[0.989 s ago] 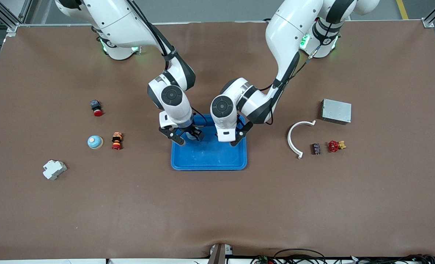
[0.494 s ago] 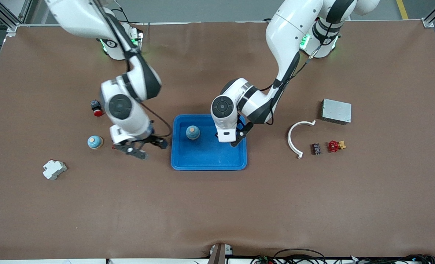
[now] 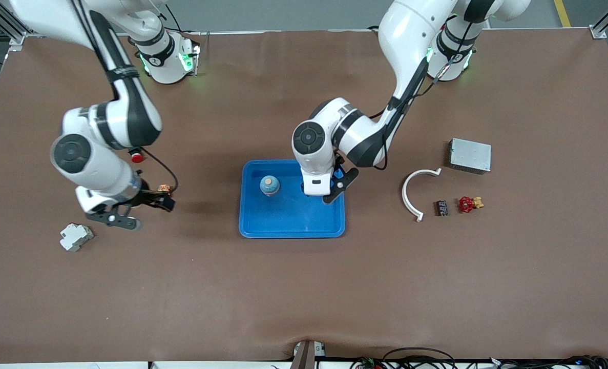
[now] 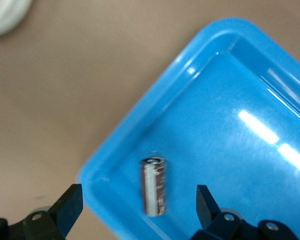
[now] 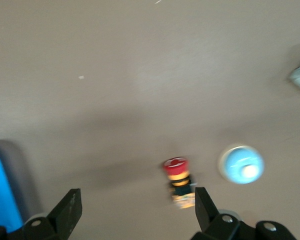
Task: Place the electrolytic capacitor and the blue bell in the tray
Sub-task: 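Move the right gripper to the second button while the left gripper reaches the capacitor, then grasp the second blue button with the right gripper while the left gripper grips the capacitor, then carry the second button and capacitor over the blue tray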
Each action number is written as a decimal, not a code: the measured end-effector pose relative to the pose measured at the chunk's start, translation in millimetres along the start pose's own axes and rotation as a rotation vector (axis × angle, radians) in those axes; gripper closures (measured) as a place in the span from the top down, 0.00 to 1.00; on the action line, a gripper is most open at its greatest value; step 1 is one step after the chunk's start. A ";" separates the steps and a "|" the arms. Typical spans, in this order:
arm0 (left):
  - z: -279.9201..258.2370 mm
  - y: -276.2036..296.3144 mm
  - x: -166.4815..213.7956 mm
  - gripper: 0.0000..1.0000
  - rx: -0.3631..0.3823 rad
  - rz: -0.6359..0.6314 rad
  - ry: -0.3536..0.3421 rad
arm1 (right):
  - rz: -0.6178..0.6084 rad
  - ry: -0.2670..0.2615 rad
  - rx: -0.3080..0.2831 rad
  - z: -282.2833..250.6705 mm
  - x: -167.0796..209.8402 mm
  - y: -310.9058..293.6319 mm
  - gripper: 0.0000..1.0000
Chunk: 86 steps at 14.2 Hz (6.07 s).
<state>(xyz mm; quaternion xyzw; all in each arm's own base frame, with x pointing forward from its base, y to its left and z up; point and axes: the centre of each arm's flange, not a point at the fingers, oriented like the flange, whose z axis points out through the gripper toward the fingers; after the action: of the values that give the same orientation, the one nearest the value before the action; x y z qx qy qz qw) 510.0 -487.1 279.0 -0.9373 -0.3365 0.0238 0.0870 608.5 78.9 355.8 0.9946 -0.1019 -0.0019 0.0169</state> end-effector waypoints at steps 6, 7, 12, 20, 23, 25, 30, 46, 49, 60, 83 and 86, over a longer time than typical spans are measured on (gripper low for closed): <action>-119.5 -68.7 71.0 1.00 -0.016 0.167 -0.008 | -0.087 -0.009 -0.001 -9.8 10.4 116.3 1.00; -134.8 -88.0 86.0 1.00 -0.018 0.206 -0.012 | -0.096 -0.011 0.000 -9.4 10.0 129.7 1.00; -154.8 -210.0 154.4 1.00 -0.013 0.446 -0.049 | -0.094 0.016 0.018 3.5 -3.5 159.6 1.00; -68.1 -344.8 266.6 1.00 -0.090 0.707 -0.042 | -0.094 0.077 0.026 81.6 -47.6 160.0 1.00; -30.1 -349.8 282.0 1.00 -0.116 0.739 -0.001 | -0.093 0.076 0.029 109.4 -46.1 159.5 1.00; -7.6 -333.6 286.2 1.00 -0.127 0.749 0.021 | -0.088 0.081 0.036 132.2 -45.5 157.8 1.00; 45.3 -285.3 305.7 1.00 -0.113 0.771 -0.012 | -0.086 0.080 0.043 165.7 -47.3 154.7 1.00; 119.5 -220.8 306.7 1.00 -0.096 0.722 -0.096 | -0.094 0.065 0.049 176.7 -53.4 148.4 0.64; 134.0 -216.3 304.0 1.00 -0.095 0.727 -0.100 | -0.107 0.039 0.056 157.2 -50.2 134.8 0.64; 148.0 -214.3 302.8 0.94 -0.088 0.726 -0.114 | 0.145 0.049 0.107 -23.9 -81.8 -148.8 0.64; -0.8 -150.6 279.0 0.34 -0.105 0.437 -0.162 | 0.387 -0.041 0.100 130.3 -89.4 -299.3 0.64; -32.0 -118.9 243.9 0.34 -0.134 0.323 -0.144 | 0.393 -0.039 0.106 140.4 -92.4 -303.1 0.64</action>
<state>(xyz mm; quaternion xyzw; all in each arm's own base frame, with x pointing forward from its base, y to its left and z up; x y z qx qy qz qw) 627.1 -246.7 335.2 -0.9787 -0.1879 0.0820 -0.0047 578.5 389.6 205.2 0.9549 -0.2942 -0.0124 -0.0373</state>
